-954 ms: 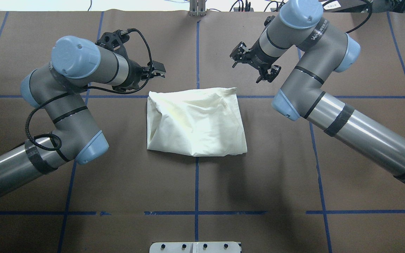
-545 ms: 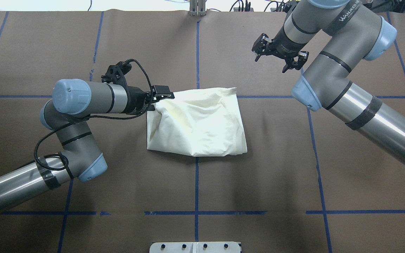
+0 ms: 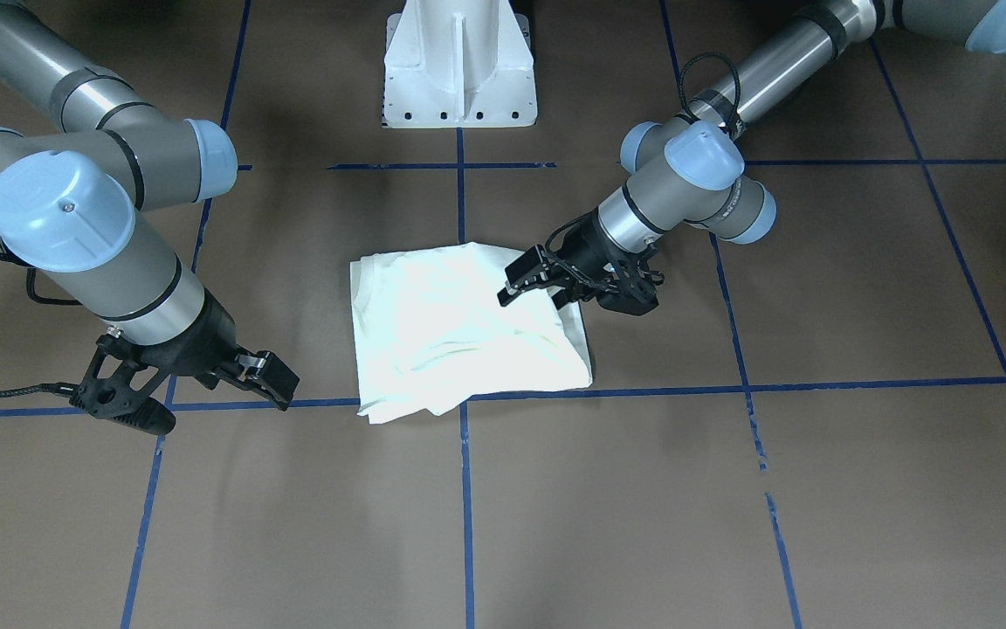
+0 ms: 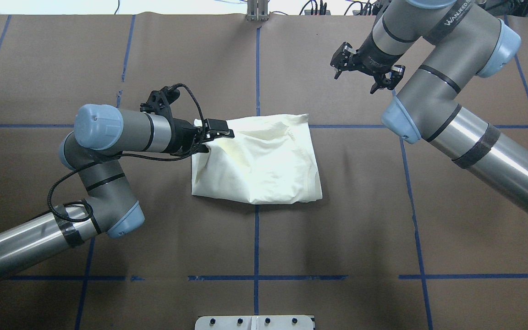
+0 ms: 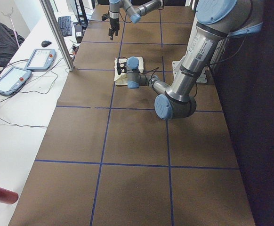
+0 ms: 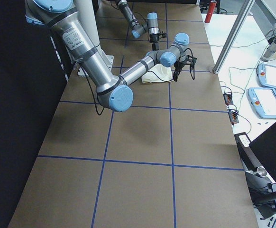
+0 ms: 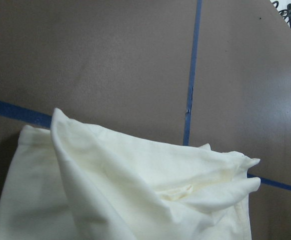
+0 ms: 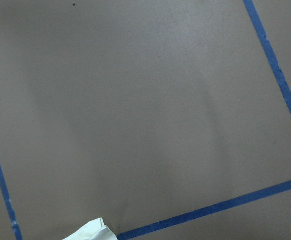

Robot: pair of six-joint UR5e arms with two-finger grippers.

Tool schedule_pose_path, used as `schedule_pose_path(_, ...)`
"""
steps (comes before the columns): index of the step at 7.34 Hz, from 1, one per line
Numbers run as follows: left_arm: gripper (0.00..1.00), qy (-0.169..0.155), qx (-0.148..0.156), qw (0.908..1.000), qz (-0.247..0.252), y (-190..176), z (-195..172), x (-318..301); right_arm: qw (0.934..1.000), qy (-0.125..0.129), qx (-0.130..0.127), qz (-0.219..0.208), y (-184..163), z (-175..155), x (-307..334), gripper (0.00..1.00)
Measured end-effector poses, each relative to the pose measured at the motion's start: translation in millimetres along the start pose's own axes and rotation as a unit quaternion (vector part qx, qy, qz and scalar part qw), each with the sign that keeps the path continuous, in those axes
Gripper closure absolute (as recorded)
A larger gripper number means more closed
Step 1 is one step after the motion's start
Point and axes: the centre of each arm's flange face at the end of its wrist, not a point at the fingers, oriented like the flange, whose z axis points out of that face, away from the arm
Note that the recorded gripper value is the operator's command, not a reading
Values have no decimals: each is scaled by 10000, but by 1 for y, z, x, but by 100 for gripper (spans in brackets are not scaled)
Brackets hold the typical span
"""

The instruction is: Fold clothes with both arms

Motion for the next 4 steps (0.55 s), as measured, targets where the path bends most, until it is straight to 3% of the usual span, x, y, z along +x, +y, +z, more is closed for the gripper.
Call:
schedule_pose_path(2, 0, -12, -451, 9990, 17, 14, -3, -1, 10000, 6, 4, 4, 0, 0, 0, 0)
schedule_pose_path(4, 0, 132, -673, 9976, 79, 30, -22, 5, 10000, 5, 7, 5, 0, 0, -1, 0)
